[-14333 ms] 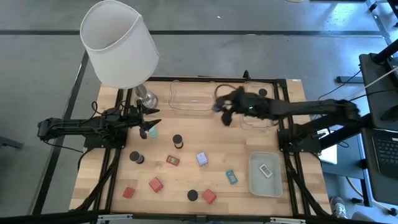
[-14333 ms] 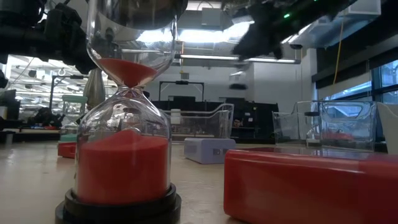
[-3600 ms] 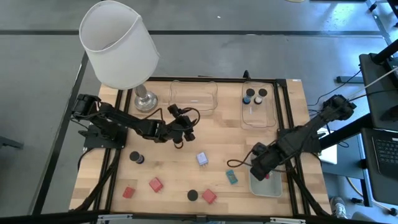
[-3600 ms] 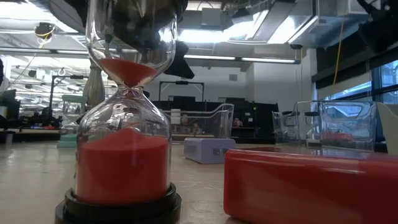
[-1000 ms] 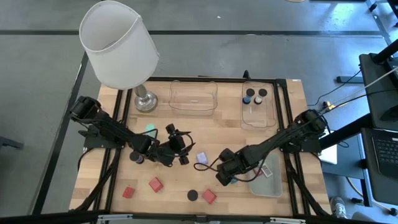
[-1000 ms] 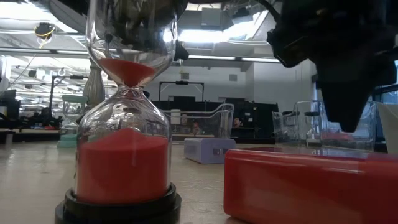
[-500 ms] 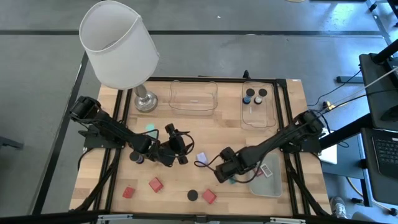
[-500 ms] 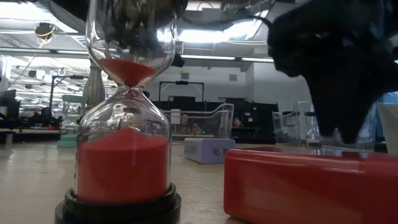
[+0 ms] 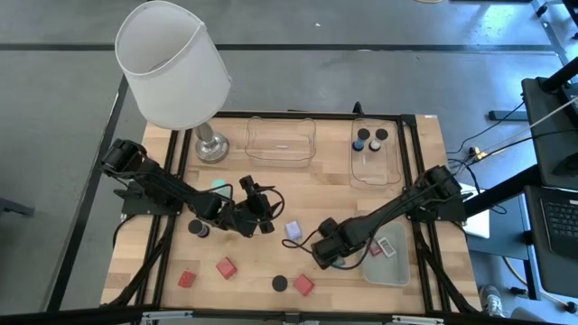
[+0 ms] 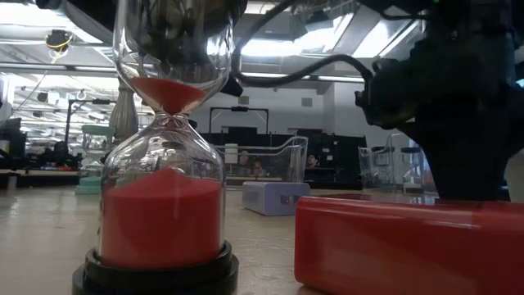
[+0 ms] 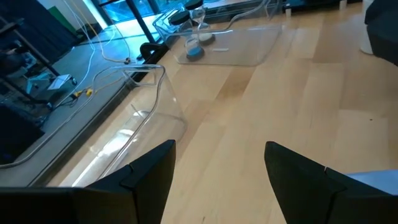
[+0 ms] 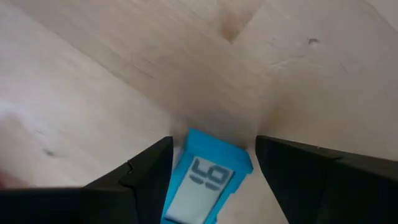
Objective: Pick & Place Office items
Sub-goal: Put the blue digital clock into the gray bin
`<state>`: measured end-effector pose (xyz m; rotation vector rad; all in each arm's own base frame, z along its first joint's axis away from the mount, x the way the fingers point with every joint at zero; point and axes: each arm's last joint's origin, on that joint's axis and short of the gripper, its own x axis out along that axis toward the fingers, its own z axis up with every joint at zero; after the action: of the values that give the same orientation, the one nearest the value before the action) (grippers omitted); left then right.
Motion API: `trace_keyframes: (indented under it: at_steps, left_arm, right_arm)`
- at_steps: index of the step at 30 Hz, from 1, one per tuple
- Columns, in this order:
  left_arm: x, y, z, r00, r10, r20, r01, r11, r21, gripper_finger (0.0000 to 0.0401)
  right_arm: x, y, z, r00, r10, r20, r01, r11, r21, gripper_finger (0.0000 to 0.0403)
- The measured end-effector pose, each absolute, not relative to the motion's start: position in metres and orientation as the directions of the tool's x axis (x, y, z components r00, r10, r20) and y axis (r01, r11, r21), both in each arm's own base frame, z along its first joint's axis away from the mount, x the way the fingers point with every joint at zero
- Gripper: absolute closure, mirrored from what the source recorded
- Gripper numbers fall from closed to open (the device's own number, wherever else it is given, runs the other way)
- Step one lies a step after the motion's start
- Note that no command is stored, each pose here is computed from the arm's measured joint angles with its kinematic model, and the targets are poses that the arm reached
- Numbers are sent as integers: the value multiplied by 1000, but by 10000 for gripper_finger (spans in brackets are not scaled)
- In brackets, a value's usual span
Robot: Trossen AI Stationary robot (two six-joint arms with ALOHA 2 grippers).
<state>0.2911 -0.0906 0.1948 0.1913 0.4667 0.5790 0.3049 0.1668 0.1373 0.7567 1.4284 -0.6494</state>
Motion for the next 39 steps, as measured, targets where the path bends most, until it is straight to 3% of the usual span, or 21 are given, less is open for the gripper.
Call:
trace_keyframes:
  at_steps: [6, 15, 19, 24, 31, 39]
  left_arm:
    - [291, -90, 195, 736, 568, -369, -482, 822, 303, 158]
    - [292, -85, 194, 721, 585, -371, -497, 810, 313, 158]
    - [293, -84, 194, 722, 582, -376, -494, 813, 309, 158]
    - [293, -84, 194, 723, 579, -377, -492, 814, 308, 158]
    - [292, -85, 194, 727, 571, -381, -485, 820, 304, 158]
    - [291, -85, 192, 719, 573, -392, -478, 818, 320, 158]
  right_arm:
    - [305, 167, 135, 40, 44, -998, 721, 690, 59, 176]
    - [302, 166, 135, 16, 30, -999, 692, 721, 33, 248]
    - [303, 165, 135, 10, 42, -999, 667, 744, 38, 259]
    - [314, 165, 143, 20, 91, -996, 582, 809, 86, 224]
    - [333, 167, 167, 104, 131, -986, 548, 820, 167, 128]
    - [329, 173, 177, 31, 184, -982, 741, 655, 146, 78]
